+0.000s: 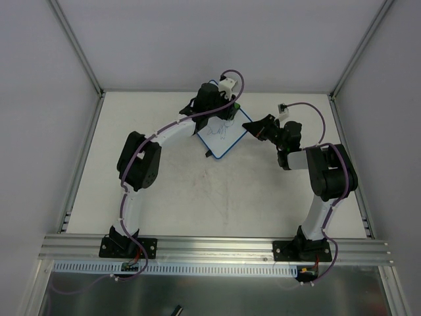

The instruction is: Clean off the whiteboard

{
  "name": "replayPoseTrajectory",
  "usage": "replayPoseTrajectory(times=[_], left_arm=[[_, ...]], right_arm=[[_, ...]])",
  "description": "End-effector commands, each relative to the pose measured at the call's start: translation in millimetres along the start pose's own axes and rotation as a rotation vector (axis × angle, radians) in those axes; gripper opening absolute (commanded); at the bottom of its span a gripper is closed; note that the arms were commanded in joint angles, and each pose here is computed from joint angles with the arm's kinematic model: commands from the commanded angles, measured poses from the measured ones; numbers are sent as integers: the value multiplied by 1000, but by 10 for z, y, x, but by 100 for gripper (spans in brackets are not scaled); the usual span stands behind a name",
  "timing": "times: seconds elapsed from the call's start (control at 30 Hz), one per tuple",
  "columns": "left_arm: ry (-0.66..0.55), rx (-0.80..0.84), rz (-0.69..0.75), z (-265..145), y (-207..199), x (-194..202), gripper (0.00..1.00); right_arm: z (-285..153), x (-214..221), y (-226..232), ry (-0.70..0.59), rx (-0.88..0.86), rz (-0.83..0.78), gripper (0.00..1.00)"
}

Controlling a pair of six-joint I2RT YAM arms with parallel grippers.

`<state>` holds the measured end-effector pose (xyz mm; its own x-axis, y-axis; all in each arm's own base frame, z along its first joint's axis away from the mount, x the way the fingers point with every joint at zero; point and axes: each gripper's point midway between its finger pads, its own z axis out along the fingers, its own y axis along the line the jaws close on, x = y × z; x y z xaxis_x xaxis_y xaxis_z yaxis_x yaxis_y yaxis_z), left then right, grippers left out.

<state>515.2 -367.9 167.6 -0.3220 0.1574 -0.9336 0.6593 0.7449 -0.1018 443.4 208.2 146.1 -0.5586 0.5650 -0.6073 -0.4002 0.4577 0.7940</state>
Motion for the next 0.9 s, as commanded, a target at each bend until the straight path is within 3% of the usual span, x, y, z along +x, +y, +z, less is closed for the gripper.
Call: replayPoseTrajectory(times=[0.0,0.23,0.5,0.7,0.87], left_arm=[[46,120,40,-94,-422,167,0],[24,107,59,-168,-503,196,0],[23,-14,36,12,-264,213,0],[64,-92,-68,82,-26,337,0],[80,-65,-220,48,151,397,0]], right_arm=[[29,-39,358,5,-147,-83,0],[19,-34,352,6,-147,-80,0],[16,-38,365,3,-153,-81,0],[15,-37,374,4,-158,-79,0],[15,-45,367,0,-158,-78,0]])
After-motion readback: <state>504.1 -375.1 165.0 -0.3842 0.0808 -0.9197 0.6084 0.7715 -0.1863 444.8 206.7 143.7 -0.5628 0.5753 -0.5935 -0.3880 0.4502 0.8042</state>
